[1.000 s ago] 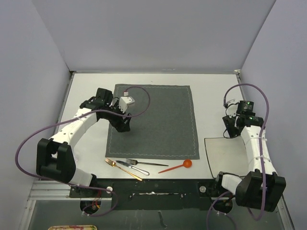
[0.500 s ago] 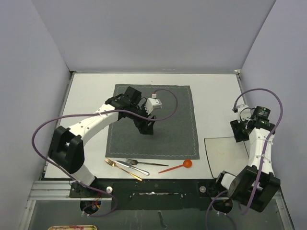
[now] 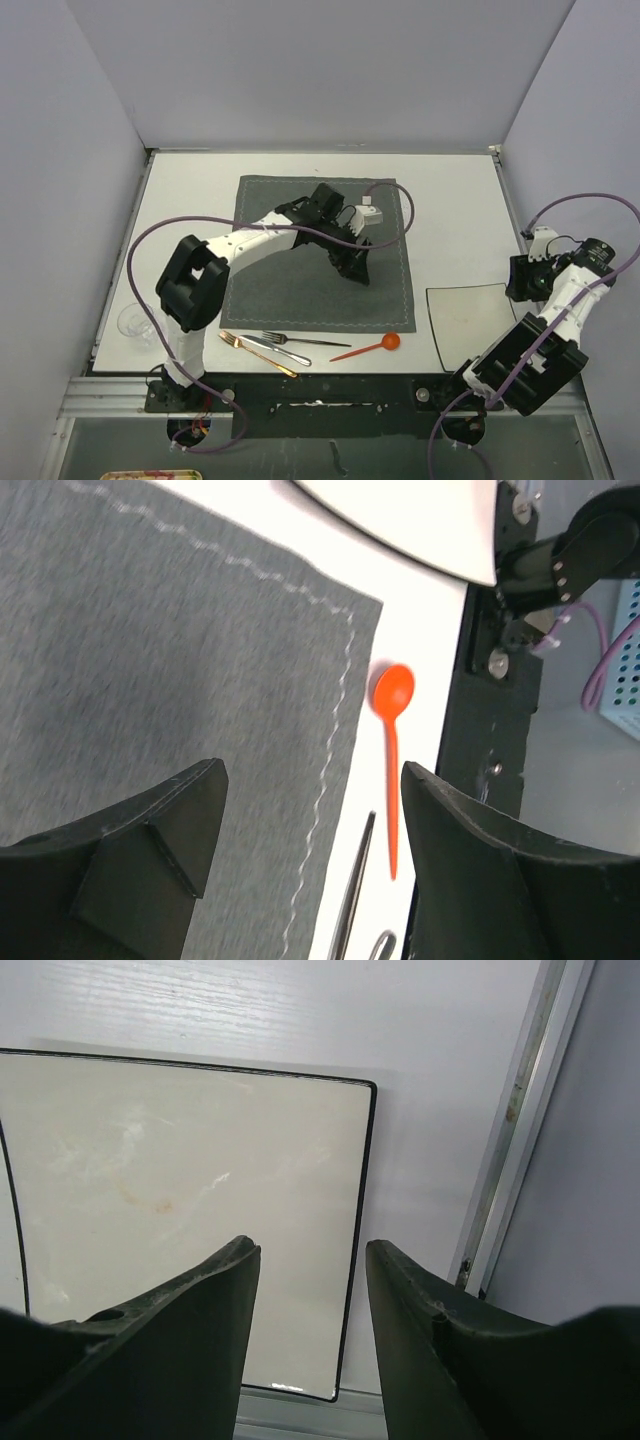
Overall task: Set the dinner table for one person
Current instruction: Pick up the plate at the center of the board.
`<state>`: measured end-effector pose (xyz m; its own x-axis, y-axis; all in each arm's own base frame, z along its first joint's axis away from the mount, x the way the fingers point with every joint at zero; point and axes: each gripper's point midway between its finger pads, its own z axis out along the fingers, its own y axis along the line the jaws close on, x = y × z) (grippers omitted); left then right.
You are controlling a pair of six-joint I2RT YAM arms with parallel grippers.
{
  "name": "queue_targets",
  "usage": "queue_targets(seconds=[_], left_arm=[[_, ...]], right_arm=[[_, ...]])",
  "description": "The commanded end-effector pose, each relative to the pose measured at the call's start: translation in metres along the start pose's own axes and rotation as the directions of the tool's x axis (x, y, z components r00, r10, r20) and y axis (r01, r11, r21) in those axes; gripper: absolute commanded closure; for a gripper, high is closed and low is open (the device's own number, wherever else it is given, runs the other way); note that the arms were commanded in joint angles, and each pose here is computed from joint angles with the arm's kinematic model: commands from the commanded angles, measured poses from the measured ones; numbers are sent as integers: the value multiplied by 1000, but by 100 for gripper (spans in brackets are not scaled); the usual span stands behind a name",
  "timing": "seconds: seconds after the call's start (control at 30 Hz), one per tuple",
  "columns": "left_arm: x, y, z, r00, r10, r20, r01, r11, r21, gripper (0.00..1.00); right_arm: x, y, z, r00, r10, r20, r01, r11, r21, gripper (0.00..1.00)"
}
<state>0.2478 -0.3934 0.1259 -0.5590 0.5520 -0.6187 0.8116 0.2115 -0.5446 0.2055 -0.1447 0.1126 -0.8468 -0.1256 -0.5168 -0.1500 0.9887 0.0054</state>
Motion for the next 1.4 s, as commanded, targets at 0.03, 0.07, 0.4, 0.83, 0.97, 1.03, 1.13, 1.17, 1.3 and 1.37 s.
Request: queue_targets(seconds=[0.03,0.07,0.4,0.83,0.97,1.03,1.13,1.17,1.3,1.37], left_arm=[[-56,-37,26,986,84,147,-97,992,83,31],[-57,-38,32,986,80,149,-96,990,100,31],[-45,-39,85,992,43,115,-64,980,189,32],[-50,-48,67,981,141,135,-155,983,99,32],[-49,-52,57,975,168,144,-179,981,70,32],[-48,-53,55,975,172,140,-183,981,65,32],[-47,-54,51,975,179,134,-187,981,55,32],[-46,-54,50,975,182,129,-190,980,52,32],[-43,-52,50,976,189,110,-194,980,42,32],[-40,-50,50,976,190,102,-195,980,37,32]], right_arm=[[-18,6,-10,994,-46,103,49,998,-27,53],[-17,6,-10,994,-44,101,47,998,-31,53],[-2,-8,-13,999,25,48,-24,1000,-16,54],[36,-21,16,984,141,-112,-149,987,-65,55],[50,-28,23,976,158,-150,-170,983,-69,55],[54,-31,28,974,159,-158,-171,983,-62,56],[55,-33,33,974,162,-160,-175,982,-73,55],[55,-34,35,973,166,-159,-179,981,-76,55],[62,-35,43,965,195,-177,-218,968,-121,55],[66,-37,45,961,211,-181,-236,963,-132,56]])
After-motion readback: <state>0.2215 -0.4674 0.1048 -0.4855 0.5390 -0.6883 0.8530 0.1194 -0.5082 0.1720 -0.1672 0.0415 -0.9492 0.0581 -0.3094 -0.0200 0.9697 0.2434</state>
